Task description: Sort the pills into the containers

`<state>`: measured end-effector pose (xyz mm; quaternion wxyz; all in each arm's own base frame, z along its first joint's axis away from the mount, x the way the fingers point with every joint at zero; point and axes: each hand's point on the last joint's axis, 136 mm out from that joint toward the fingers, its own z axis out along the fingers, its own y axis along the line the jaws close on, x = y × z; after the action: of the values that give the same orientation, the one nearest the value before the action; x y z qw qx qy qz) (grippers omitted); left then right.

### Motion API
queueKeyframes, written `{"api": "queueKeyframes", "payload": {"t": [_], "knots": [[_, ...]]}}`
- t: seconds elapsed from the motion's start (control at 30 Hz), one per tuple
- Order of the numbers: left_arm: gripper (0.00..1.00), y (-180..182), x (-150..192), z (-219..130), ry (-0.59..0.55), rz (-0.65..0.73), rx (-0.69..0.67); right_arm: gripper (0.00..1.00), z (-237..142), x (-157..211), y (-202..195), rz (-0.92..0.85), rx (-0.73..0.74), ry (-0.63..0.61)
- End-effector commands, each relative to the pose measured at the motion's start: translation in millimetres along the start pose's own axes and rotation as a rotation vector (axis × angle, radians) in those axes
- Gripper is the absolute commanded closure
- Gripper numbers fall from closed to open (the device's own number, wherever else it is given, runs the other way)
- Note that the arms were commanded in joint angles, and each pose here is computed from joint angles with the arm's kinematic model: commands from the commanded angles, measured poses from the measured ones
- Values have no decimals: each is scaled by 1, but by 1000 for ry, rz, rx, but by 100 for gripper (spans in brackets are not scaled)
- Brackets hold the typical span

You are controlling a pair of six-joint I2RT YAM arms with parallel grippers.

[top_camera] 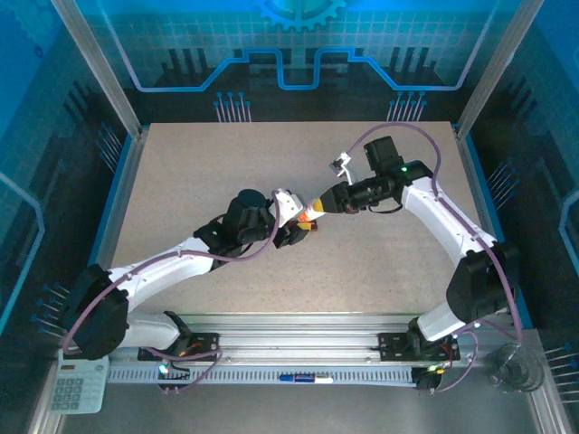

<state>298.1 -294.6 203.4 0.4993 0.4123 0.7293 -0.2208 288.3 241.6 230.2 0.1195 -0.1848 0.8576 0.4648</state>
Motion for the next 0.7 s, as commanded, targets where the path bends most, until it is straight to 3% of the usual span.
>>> {"api": "queueKeyframes", "payload": {"t": [0.0,0.67], "knots": [[42,-4,-14,3,-25,-14,44,71,-5,-4,13,-22,-68,-32],[51,-2,-16,7,-27,-24,58,72,0,-1,23,-27,-93,-22]]}}
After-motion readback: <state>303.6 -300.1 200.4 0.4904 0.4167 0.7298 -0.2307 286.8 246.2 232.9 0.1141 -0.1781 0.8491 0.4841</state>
